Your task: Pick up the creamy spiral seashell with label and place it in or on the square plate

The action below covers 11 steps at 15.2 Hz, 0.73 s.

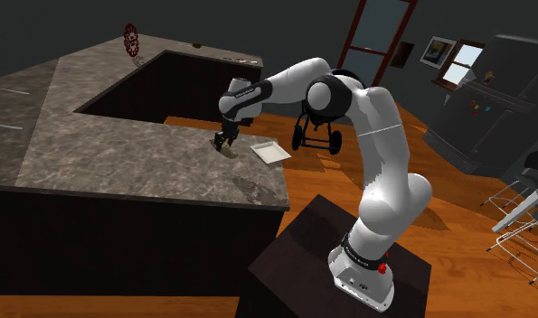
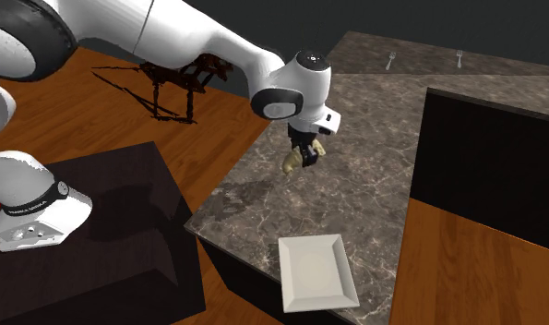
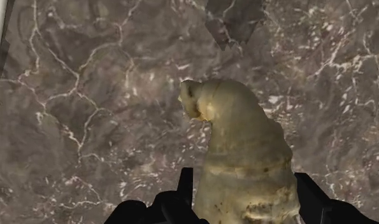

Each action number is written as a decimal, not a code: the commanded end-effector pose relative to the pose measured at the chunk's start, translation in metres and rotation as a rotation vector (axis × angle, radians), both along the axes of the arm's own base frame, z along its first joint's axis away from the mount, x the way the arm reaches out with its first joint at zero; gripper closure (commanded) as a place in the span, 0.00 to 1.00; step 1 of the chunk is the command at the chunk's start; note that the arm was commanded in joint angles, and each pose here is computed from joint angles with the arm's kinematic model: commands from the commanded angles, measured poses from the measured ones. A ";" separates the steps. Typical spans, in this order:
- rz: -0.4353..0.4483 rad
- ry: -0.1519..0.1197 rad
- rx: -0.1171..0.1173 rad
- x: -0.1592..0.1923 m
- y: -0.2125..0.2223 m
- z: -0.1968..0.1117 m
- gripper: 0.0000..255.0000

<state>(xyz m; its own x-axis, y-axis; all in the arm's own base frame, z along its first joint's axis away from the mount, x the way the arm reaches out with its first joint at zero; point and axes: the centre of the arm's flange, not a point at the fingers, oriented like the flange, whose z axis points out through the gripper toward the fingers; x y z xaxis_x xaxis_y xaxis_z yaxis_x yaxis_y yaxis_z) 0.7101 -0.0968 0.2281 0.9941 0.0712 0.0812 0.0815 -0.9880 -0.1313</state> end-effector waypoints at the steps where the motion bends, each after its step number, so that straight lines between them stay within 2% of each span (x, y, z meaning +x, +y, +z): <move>1: 0.001 -0.001 0.000 -0.006 -0.026 0.000 1.00; 11: 0.001 -0.001 0.000 -0.044 -0.152 0.001 1.00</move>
<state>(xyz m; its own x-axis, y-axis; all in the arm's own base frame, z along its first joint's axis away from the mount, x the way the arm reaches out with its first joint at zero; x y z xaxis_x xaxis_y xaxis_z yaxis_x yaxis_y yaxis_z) 0.6728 -0.2340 0.2290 0.9942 0.0710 0.0812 0.0812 -0.9881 -0.1310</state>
